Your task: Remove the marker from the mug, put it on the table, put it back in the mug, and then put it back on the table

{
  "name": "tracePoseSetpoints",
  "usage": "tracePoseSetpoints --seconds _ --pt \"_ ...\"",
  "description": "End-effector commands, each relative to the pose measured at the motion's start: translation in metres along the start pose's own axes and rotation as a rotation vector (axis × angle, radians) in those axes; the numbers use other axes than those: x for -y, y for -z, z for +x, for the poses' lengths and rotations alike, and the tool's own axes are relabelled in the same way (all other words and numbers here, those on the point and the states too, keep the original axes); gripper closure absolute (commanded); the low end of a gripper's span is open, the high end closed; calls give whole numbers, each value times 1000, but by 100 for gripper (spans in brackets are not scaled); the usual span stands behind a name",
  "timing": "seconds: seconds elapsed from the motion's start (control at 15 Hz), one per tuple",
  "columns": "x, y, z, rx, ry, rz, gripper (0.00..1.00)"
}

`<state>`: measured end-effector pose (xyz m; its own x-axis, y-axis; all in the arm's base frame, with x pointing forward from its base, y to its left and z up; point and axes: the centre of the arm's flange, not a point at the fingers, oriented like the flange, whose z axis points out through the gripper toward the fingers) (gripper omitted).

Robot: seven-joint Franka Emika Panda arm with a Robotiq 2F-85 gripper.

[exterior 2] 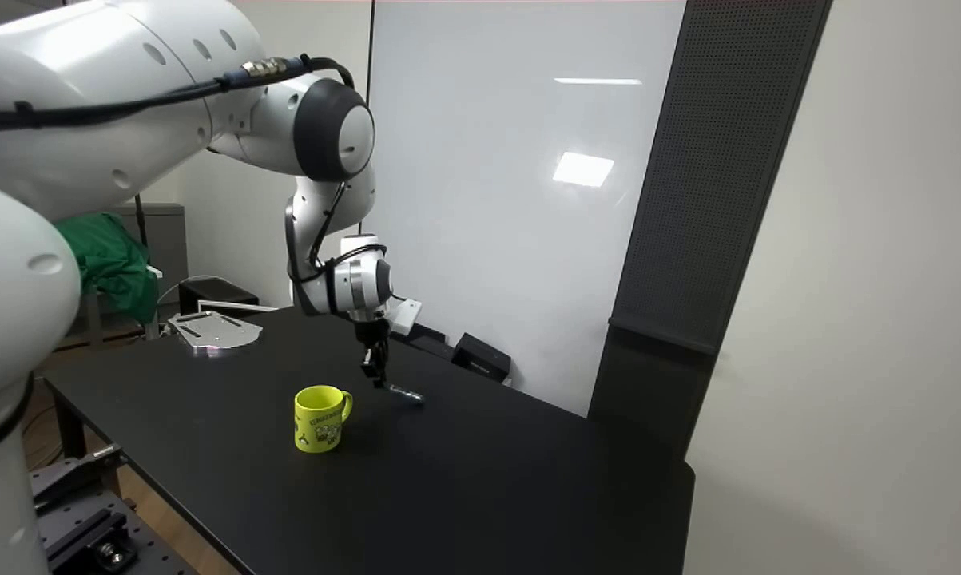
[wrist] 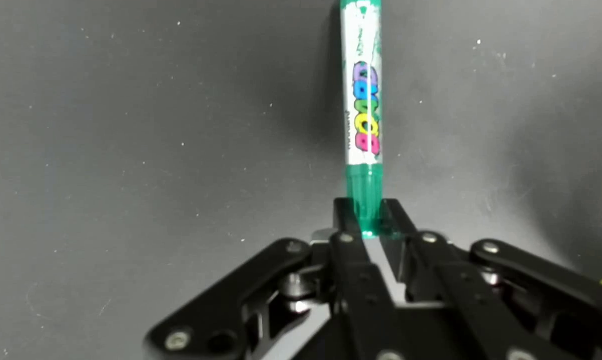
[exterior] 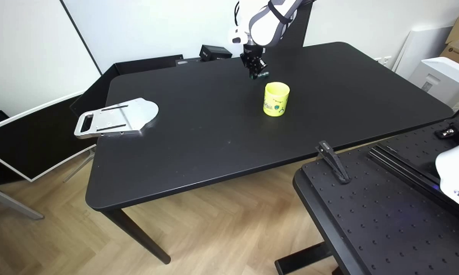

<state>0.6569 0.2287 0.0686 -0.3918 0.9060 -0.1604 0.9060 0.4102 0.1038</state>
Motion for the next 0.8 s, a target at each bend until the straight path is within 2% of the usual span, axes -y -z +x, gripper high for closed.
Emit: tracePoseSetpoints --seconds 0.0,0.13,0.6,0.73 --pt "-13 -9 -5 -23 -23 10 57" --pt "-13 -8 -4 -32 -33 14 51" --pt "-23 16 -9 -25 -53 -13 4" --pt "-28 28 -9 -20 -56 -32 0"
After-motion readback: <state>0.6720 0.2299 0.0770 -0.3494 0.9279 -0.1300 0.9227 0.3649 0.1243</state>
